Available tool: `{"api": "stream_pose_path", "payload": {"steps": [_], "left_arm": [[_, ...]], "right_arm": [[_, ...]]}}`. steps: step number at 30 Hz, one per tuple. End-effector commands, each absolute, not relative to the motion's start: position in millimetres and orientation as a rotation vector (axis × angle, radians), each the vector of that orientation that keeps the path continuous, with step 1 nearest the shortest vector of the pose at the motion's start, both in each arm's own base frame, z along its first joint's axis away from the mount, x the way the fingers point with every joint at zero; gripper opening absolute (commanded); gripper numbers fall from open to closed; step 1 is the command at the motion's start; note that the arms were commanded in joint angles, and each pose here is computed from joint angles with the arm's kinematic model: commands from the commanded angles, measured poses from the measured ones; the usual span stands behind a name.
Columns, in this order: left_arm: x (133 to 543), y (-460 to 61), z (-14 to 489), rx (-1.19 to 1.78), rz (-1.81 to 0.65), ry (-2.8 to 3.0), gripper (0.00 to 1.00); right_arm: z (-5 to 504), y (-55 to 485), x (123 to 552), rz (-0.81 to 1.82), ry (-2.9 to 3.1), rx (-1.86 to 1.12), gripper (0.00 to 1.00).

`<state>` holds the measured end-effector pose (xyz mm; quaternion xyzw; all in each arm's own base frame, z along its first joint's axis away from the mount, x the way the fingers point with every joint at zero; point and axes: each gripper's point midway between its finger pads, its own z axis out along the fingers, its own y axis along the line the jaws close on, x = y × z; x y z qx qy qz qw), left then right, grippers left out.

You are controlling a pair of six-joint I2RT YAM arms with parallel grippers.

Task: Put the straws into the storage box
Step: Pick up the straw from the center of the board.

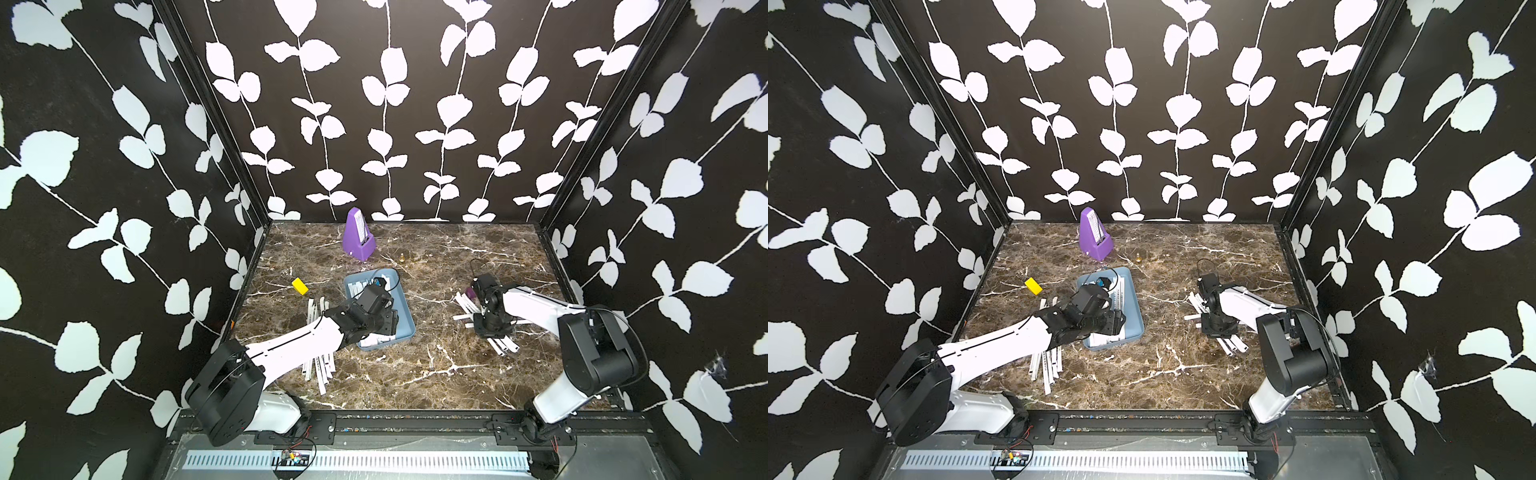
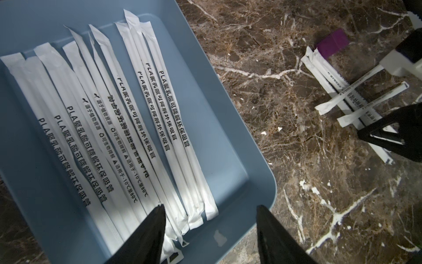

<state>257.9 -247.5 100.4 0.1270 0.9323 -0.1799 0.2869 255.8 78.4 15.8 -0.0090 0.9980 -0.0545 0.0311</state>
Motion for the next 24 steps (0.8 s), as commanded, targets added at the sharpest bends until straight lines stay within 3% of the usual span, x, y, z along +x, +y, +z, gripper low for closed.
{"api": "stream_pose_path", "payload": {"steps": [1,4,7,10,12,14,16,19,24], "left_arm": [[262,-250,110,0.337,-0.486,2.467,0.65],[263,-245,110,0.337,-0.45,2.462,0.65],[263,-237,109,0.337,-0.406,2.462,0.65],[261,-231,109,0.335,-0.379,2.46,0.65],[260,-227,108,0.335,-0.363,2.462,0.65],[259,-225,107,0.336,-0.353,2.463,0.66],[259,-223,106,0.335,-0.342,2.465,0.66],[259,-222,105,0.331,-0.335,2.465,0.65],[258,-223,102,0.331,-0.341,2.472,0.65]], "right_arm": [[10,103,247,-0.16,3.096,-0.151,0.2],[14,131,236,-0.189,3.068,-0.267,0.11],[23,153,229,-0.222,3.034,-0.351,0.11],[34,172,228,-0.082,3.02,-0.314,0.12],[40,186,226,0.029,3.026,-0.337,0.2],[46,198,223,0.108,3.046,-0.375,0.35],[54,204,224,0.189,3.036,-0.37,0.41],[65,198,239,0.265,2.993,-0.271,0.38],[51,176,254,0.097,3.016,-0.263,0.3]]}}
